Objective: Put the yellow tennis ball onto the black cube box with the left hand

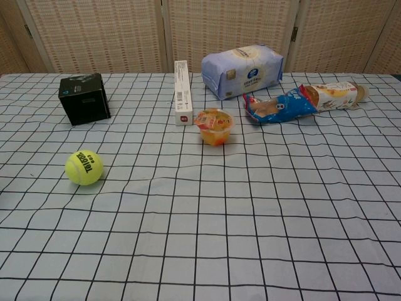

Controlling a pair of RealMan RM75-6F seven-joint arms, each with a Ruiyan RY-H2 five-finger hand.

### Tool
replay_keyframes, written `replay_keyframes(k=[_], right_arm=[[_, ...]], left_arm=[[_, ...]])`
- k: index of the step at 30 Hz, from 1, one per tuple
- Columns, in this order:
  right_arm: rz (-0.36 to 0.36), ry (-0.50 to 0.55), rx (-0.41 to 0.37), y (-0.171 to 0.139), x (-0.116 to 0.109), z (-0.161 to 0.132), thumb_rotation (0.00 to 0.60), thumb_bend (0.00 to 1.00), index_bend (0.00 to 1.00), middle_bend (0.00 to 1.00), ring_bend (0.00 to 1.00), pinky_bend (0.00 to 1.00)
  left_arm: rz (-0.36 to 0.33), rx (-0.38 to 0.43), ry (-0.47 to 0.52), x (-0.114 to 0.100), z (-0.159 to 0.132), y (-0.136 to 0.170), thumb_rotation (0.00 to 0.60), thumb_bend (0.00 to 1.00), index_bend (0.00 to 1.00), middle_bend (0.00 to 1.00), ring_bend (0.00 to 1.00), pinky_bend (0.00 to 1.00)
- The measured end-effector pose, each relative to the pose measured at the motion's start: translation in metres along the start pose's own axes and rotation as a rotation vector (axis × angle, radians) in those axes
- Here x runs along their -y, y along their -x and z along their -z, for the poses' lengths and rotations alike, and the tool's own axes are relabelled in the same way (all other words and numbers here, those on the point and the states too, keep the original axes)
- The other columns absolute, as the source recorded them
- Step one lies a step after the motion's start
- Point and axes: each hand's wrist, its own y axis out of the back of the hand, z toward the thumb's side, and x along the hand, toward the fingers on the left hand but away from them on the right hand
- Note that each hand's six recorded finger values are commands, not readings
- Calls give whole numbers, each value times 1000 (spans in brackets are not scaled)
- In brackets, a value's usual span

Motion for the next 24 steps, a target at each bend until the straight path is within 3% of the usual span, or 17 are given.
replay_keyframes(k=[24], right_arm=[[-4, -4, 9, 2, 2, 2, 600, 316, 281, 278, 165, 279]], left_arm=[[-13, 16, 9, -5, -5, 2, 600, 729, 479, 502, 530, 649]])
